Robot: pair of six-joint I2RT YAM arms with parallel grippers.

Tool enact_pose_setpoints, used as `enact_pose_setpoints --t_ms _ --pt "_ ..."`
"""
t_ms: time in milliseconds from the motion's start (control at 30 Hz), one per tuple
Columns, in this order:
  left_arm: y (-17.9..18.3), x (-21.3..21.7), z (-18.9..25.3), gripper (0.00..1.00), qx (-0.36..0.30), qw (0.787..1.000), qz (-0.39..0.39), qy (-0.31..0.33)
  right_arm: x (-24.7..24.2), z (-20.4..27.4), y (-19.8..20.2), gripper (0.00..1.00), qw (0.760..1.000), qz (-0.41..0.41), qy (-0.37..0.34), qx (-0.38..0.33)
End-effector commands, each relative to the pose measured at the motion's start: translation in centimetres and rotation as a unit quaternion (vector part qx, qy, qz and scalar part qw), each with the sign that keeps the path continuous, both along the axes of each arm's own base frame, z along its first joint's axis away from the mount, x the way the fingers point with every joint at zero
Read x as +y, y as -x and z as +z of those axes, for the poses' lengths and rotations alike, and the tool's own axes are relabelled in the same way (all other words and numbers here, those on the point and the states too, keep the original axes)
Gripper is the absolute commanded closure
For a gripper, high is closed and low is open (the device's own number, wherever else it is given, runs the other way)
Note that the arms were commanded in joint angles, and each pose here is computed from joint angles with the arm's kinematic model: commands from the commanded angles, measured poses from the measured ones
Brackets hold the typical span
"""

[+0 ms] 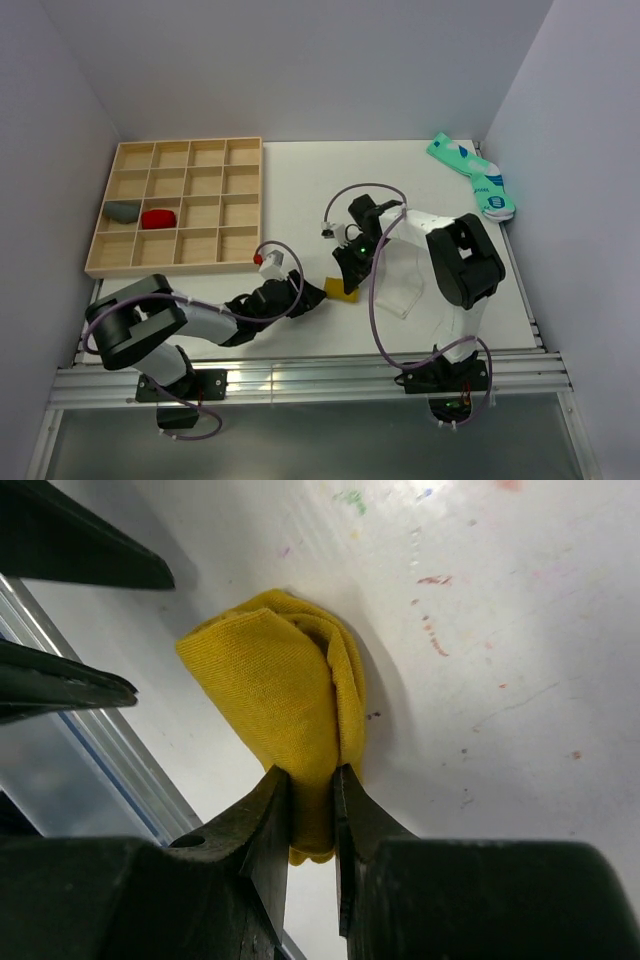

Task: Roll the socks
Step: Pick up the sock at the center of the board.

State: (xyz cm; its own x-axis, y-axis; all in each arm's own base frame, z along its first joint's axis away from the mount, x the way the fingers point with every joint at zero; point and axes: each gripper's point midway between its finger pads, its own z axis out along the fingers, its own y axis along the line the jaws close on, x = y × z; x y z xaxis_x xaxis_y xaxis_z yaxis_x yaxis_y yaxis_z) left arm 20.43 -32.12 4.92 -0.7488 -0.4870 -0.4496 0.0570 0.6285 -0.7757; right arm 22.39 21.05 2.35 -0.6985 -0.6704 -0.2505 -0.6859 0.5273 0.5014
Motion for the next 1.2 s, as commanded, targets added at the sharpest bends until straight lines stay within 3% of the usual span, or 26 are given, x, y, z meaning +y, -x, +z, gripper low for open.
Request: enact_pose_setpoints --t_ms 0,467,1167 --pt "-1.2 -1.4 3.2 0.45 -0.019 0.993 0.041 0.109 0.5 -0.8 -3.6 1.00 0.999 -0.031 -0.001 -0.038" --pt "-3.4 -3.0 4.8 0.43 -0.042 0.978 0.081 0.185 2.1 3.0 -4.9 1.00 0.997 -0.059 -0.054 -0.005" --pt "-5.2 -2.5 8.4 0.42 -0.074 0.968 0.096 0.219 3.0 9.3 -3.2 1.00 0.992 -0.064 -0.108 0.028"
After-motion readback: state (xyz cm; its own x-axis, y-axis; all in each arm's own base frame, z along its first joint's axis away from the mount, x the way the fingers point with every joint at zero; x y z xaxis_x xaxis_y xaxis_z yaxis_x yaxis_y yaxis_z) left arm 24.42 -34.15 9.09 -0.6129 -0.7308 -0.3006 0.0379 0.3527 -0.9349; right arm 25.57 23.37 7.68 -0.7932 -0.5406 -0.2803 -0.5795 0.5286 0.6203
